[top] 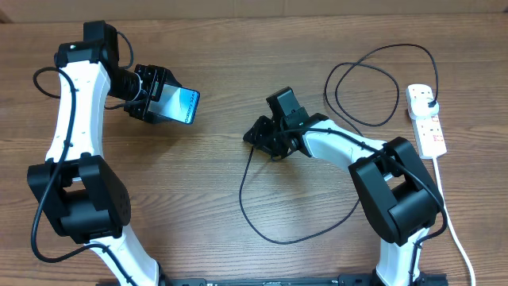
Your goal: Plug charger to phone and switch on socket
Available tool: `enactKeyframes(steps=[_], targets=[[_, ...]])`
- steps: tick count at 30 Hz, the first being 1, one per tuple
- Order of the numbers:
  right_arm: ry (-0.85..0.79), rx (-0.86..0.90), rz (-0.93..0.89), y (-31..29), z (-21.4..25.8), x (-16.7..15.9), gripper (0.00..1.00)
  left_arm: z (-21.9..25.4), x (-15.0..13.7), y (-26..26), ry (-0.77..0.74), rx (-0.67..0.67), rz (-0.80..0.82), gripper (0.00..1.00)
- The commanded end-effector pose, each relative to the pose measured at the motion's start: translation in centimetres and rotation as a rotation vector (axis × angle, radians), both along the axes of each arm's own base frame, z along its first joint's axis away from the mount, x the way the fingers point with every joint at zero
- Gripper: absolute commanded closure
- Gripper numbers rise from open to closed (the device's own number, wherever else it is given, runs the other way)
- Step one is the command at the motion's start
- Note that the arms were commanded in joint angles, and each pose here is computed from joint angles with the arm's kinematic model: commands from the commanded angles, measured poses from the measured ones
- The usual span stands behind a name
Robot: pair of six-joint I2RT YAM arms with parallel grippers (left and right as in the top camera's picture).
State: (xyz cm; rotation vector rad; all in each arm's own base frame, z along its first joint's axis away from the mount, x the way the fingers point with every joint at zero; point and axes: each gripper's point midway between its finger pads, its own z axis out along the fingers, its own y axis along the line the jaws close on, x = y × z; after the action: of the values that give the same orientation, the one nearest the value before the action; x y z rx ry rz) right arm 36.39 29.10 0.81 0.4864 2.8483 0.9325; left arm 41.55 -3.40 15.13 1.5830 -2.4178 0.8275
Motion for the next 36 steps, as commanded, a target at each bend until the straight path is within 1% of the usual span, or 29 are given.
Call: enactKeyframes(steps=[1, 3, 7, 9, 14, 19, 21, 27, 31, 36], targets=[[0.063, -0.058, -0.011, -0.6, -2.8, -1.1, 0.60, 1.3, 0.6, 0.1, -0.033, -0.006, 0.015, 0.64], [0.073, -0.064, -0.012, -0.8, -2.9, -1.3, 0.61, 1.3, 0.5, 0.0, -0.032, -0.015, 0.013, 0.64], [0.116, -0.086, -0.032, -2.1, -3.3, -1.6, 0.59, 2.1, 0.5, -1.1, -0.037, -0.089, 0.004, 0.64], [0.131, -0.077, -0.032, -2.7, -3.2, -1.5, 0.57, 2.4, 0.5, -1.5, -0.036, -0.123, 0.004, 0.64], [0.104, -0.027, 0.007, -4.1, -1.3, -0.7, 0.51, 3.2, 0.4, -2.5, -0.035, -0.199, 0.002, 0.65], [-0.024, 0.047, 0.078, -3.9, 3.5, 0.4, 0.47, 3.5, 0.2, -2.9, -0.015, -0.231, 0.014, 0.65], [-0.104, 0.067, 0.094, -3.9, 6.6, 0.8, 0.46, 3.5, 0.0, -2.9, 0.000, -0.233, 0.026, 0.65], [-0.258, 0.123, 0.100, -3.8, 13.5, 0.8, 0.44, 3.4, -0.9, -3.1, 0.048, -0.238, 0.031, 0.64], [-0.343, 0.150, 0.107, -4.0, 17.0, 0.5, 0.43, 3.3, -1.6, -3.6, 0.084, -0.238, 0.025, 0.63], [-0.398, 0.178, 0.119, -4.0, 19.6, -0.2, 0.42, 3.2, -2.6, -4.4, 0.131, -0.239, 0.012, 0.62]])
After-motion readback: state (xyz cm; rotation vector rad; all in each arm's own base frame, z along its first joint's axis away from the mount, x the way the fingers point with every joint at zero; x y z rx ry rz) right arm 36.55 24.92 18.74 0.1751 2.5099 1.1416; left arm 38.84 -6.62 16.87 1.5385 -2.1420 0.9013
